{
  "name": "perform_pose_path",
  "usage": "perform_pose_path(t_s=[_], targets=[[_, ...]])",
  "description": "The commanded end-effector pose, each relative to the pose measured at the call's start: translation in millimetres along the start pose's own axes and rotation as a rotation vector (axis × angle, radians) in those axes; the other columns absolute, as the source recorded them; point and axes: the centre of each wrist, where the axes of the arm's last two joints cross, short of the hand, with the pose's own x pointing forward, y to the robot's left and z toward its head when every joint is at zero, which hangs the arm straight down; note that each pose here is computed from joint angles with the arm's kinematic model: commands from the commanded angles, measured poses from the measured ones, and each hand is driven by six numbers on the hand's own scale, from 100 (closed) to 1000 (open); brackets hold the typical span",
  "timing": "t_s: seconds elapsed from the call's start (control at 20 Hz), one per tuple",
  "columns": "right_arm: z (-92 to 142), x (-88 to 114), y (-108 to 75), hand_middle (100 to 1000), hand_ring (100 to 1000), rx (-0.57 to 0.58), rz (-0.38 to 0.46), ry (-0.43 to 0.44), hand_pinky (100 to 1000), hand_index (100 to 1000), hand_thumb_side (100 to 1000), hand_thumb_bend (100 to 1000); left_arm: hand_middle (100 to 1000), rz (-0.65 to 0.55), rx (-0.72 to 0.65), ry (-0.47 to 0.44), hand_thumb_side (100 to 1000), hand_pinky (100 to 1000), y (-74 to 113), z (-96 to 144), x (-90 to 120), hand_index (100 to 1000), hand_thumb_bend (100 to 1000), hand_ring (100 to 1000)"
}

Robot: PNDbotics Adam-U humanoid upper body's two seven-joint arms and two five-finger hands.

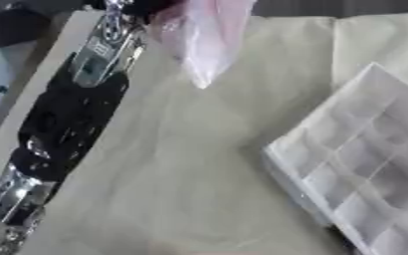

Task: Pick up objects on the table and place them in the box.

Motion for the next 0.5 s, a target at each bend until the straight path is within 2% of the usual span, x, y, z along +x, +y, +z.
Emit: perform_pose_path(t_s=[0.05,0.35,0.45,0.5], targets=[[-3,6,-2.9,606,632,0.022,0.021,-0.007,559,659,753,443,100,-0.012,-0.097,-0.044,100,100,1.3,-15,22,100,100,100],[-5,6,-2.0,605,630,0.027,0.016,-0.006,557,658,762,449,100,-0.129,-0.269,-0.055,100,100,-10.8,-22,23,100,100,100],[-6,6,-1.5,604,630,0.027,0.012,-0.012,556,658,751,444,100,-0.178,-0.321,-0.085,100,100,-17.4,-26,23,100,100,100],[-7,6,-1.1,604,629,0.028,0.010,-0.015,555,658,751,444,100,-0.221,-0.351,-0.106,100,100,-21.0,-28,23,100,156,100]])
